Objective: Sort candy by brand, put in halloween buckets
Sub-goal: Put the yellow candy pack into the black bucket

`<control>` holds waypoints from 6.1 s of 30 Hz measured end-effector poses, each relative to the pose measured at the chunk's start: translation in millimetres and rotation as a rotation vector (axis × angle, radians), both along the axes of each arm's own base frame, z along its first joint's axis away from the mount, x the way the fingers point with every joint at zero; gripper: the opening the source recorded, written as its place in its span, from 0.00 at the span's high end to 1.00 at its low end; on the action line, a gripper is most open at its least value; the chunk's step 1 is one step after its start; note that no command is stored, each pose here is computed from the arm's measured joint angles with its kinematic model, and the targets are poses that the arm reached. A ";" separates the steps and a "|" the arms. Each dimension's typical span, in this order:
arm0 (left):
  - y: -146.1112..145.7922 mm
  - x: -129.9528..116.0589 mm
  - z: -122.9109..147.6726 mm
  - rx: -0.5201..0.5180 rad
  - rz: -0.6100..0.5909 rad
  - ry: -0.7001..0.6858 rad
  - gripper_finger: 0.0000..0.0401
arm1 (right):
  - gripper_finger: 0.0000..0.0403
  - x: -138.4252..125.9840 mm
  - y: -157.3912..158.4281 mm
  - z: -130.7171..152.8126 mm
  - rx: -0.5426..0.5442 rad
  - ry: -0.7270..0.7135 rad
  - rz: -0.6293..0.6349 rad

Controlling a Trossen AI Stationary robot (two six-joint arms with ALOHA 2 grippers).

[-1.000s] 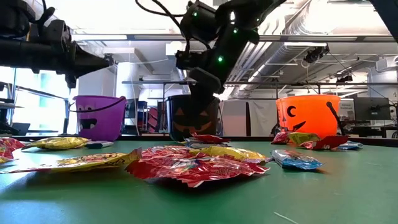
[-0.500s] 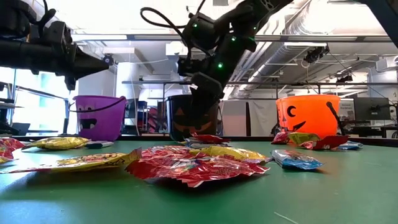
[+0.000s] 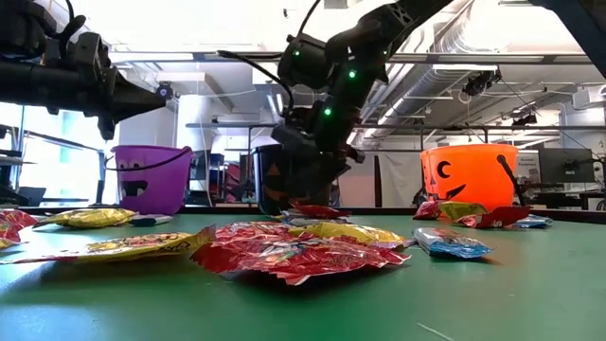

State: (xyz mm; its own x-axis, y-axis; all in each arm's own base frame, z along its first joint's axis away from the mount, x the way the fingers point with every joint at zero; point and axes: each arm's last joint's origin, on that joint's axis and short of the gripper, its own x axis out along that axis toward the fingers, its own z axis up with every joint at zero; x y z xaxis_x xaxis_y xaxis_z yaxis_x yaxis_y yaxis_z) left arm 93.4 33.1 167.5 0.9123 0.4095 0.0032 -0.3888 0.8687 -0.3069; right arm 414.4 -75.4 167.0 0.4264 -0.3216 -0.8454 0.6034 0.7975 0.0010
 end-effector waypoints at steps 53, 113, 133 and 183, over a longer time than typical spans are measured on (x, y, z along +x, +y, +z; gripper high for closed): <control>0.3 -0.1 -0.1 -0.009 0.010 -0.004 1.00 | 1.00 33.0 -16.5 120.5 0.221 -0.131 0.241; 2.0 2.6 -3.7 -0.037 0.038 0.032 1.00 | 1.00 39.5 -147.6 71.6 0.068 -0.049 -0.249; 2.0 2.5 -3.6 -0.037 0.040 0.031 1.00 | 0.69 34.0 -150.5 83.8 0.011 -0.033 -0.167; 2.2 2.9 -4.1 -0.062 0.046 0.026 1.00 | 1.00 -80.1 59.7 110.2 0.086 -0.337 0.007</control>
State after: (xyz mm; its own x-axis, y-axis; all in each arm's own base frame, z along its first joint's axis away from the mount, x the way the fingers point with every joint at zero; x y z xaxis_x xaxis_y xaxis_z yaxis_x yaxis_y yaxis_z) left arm 96.3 35.4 163.4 0.8920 0.4496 -0.0471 -0.4364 0.8293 -0.3490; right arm 334.2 -15.7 277.3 0.6881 -0.2516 -0.6806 0.5524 0.7898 0.2665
